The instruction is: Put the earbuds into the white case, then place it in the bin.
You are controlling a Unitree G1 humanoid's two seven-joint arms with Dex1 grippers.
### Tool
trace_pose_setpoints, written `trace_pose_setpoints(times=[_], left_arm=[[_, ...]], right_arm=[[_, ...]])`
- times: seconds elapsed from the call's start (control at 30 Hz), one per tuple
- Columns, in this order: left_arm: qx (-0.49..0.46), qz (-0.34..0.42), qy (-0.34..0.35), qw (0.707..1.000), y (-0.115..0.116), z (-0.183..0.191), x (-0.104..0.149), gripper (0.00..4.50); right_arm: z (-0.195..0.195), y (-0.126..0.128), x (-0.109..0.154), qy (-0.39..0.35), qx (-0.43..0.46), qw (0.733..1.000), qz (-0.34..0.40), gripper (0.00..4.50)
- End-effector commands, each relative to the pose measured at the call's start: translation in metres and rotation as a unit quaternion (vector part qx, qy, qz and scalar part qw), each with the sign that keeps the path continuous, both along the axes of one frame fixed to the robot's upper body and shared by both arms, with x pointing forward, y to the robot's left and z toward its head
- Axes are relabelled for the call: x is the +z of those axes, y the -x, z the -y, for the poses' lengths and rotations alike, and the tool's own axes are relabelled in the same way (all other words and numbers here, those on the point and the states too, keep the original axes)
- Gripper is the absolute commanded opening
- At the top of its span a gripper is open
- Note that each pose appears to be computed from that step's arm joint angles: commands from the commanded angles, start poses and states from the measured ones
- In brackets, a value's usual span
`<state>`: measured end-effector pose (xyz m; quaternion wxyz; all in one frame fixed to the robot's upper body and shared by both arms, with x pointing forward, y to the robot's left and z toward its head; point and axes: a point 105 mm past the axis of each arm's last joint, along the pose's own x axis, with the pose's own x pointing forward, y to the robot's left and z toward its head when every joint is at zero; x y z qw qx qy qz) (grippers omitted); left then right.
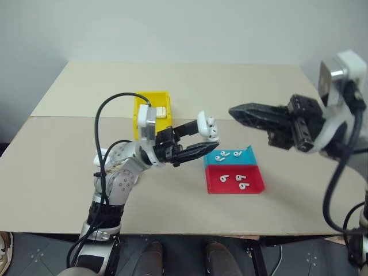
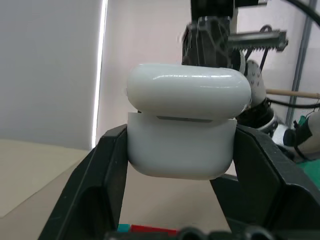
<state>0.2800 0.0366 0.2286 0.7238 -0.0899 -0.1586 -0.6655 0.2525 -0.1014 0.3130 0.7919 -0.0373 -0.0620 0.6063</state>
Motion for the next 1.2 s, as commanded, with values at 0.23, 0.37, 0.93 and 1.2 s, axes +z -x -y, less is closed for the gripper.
trace_pose_setpoints(times=[0.23, 0.37, 0.93, 1.2], left_arm=[[0.054, 0.045, -0.057, 0.996, -0.013, 0.018, 0.002, 2.83], [0.066, 0.054, -0.036, 0.996, -0.011, 0.015, 0.009, 2.83], [0.467, -0.018, 0.07, 0.881, -0.091, -0.057, 0.036, 2.83], [0.573, -0.014, 0.039, 0.819, -0.133, -0.068, 0.022, 2.83]], right_arm=[[-0.037, -0.021, -0.015, 0.236, 0.012, 0.97, 0.061, 0.02], [-0.027, -0.029, -0.022, 0.259, 0.008, 0.965, 0.05, 0.02], [0.006, -0.026, -0.031, 0.101, -0.062, 0.991, 0.068, 0.02], [-0.007, -0.042, -0.05, 0.146, -0.14, 0.973, 0.107, 0.02]])
